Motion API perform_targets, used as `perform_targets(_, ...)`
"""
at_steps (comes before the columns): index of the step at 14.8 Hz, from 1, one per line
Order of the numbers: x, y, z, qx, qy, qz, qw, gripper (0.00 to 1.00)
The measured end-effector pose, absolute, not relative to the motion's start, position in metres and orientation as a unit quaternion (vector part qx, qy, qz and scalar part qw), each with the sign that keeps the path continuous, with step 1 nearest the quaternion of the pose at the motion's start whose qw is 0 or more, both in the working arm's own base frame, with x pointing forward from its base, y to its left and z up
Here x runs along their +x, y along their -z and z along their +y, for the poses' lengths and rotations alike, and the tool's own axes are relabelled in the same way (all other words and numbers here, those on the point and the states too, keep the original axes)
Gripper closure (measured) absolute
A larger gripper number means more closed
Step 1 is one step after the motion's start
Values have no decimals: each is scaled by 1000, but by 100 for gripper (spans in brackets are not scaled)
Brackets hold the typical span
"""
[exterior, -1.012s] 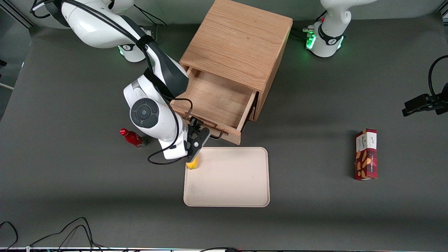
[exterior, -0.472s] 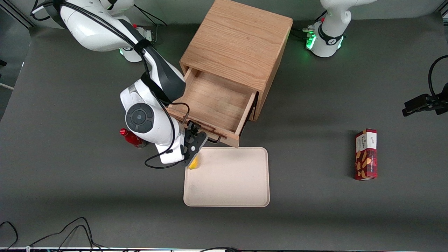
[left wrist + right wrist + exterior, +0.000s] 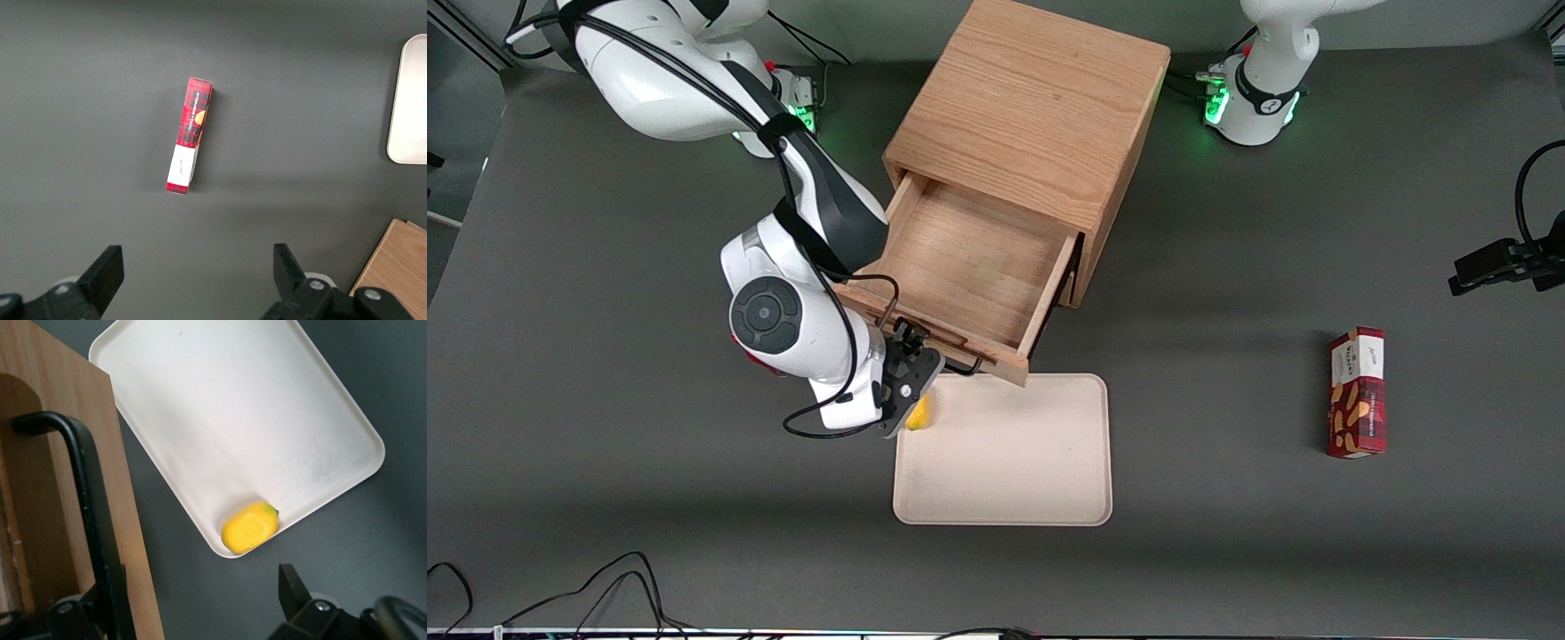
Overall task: Open upper drawer
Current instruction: 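Keep pulling the drawer handle further out toward the tray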
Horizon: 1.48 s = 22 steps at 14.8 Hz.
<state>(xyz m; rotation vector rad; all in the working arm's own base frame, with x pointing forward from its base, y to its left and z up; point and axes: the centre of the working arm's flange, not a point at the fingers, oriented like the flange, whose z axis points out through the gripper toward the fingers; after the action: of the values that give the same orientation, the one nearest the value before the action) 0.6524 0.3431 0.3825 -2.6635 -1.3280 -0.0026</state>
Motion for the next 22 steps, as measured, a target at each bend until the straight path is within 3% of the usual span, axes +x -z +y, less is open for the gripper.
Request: perform_targets(22, 690, -384, 314, -901, 27, -428, 72, 0)
